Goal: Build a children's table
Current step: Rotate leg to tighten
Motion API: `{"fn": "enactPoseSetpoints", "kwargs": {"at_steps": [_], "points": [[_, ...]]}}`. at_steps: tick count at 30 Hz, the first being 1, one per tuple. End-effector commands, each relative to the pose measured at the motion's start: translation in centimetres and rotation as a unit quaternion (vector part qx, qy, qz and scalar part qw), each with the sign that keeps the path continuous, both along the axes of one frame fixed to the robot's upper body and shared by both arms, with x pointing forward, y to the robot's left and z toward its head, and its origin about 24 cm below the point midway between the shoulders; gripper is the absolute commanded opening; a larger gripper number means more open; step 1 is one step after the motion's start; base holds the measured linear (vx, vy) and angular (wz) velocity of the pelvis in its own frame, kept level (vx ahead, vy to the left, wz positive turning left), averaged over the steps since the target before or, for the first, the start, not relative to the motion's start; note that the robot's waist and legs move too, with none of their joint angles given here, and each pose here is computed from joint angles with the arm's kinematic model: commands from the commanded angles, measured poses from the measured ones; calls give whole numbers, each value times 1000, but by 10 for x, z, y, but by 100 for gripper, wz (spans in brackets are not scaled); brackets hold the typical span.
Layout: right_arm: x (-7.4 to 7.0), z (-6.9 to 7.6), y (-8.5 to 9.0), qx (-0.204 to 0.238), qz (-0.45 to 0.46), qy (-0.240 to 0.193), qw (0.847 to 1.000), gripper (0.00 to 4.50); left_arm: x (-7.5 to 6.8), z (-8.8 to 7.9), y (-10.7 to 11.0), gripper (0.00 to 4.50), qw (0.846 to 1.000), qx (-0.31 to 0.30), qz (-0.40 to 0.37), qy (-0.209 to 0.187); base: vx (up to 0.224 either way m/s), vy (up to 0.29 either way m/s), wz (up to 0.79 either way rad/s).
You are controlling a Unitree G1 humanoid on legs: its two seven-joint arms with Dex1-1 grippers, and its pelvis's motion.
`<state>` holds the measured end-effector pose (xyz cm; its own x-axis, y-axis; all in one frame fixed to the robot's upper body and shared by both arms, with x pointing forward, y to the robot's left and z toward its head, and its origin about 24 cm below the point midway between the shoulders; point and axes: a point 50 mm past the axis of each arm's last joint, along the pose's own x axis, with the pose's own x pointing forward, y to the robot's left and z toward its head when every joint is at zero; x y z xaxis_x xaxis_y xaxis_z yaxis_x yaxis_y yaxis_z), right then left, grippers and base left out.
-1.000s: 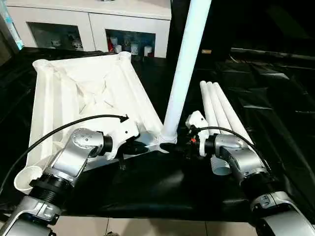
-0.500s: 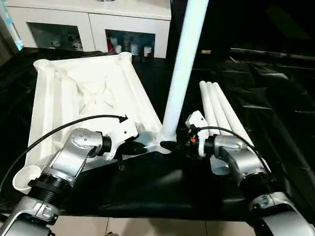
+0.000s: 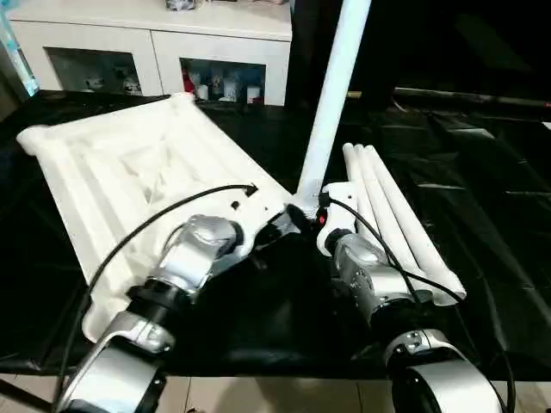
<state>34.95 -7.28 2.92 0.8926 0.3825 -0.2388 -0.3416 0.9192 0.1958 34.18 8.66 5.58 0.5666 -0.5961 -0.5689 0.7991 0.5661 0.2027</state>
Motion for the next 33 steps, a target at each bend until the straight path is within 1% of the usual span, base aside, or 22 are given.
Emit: {"fn": "enactPoseSetpoints", "kwargs": {"at_steps": [1,3,4,5,8,10,11,13,14,15,17,18,19,20,23,25,27,28,29,30,31,33], "points": [[-6,-5,15,17,25,14,999,276,-5,-12,-7,0,1000,17,-17,14,0,0,0],[-6,-3,17,23,32,4,999,276,-4,-11,-4,0,1000,14,-15,11,0,0,0],[-6,-1,15,26,33,-11,999,311,-3,-11,-2,0,1000,10,-15,8,0,0,0],[-6,1,13,32,34,-20,999,332,-3,-11,0,0,1000,9,-13,8,0,0,0],[-4,9,3,44,27,-46,998,355,-2,-12,4,0,1000,8,-12,7,0,0,0],[-4,15,-9,39,19,-62,997,373,-1,-11,6,0,1000,1,-9,1,0,0,0],[-4,16,-10,39,19,-63,997,379,-1,-10,6,0,1000,1,-8,1,0,0,0],[-5,19,-13,40,21,-69,997,379,-1,-10,7,0,1000,-2,-6,0,0,0,0],[-9,24,-23,38,26,-80,996,379,0,-10,7,0,1000,-4,-9,-8,0,0,0],[-13,27,-28,37,36,-85,995,379,1,-10,8,0,1000,-5,-4,-13,0,0,0],[-16,29,-30,35,43,-88,995,379,2,-9,8,0,1000,-6,-1,-16,0,0,0],[-21,31,-35,24,56,-93,994,382,6,-9,11,28,1000,-3,18,-24,0,0,0],[-25,32,-38,17,68,-93,993,382,9,-8,13,28,999,-2,35,-29,0,0,0],[-29,33,-40,10,82,-92,992,383,12,-7,16,49,998,-1,52,-34,0,0,0],[-37,36,-41,-9,113,-87,990,383,23,3,23,72,993,-16,100,-54,0,0,0],[-38,36,-41,-17,122,-85,989,383,28,10,26,78,990,-28,118,-66,0,0,0],[-38,35,-40,-24,128,-74,989,383,34,23,35,99,985,-39,141,-87,0,0,0],[-37,30,-39,-40,134,-55,989,383,40,39,58,116,976,-43,182,-111,0,0,0],[-37,29,-39,-41,134,-54,989,383,40,40,60,116,975,-43,185,-112,0,0,0],[-38,27,-38,-47,138,-46,988,383,41,45,69,128,971,-41,201,-120,0,0,0],[-38,25,-36,-54,144,-40,987,383,43,52,83,128,965,-33,222,-134,0,0,0],[-39,19,-32,-64,154,-25,986,383,43,63,115,150,949,-4,271,-164,0,0,0]]}}
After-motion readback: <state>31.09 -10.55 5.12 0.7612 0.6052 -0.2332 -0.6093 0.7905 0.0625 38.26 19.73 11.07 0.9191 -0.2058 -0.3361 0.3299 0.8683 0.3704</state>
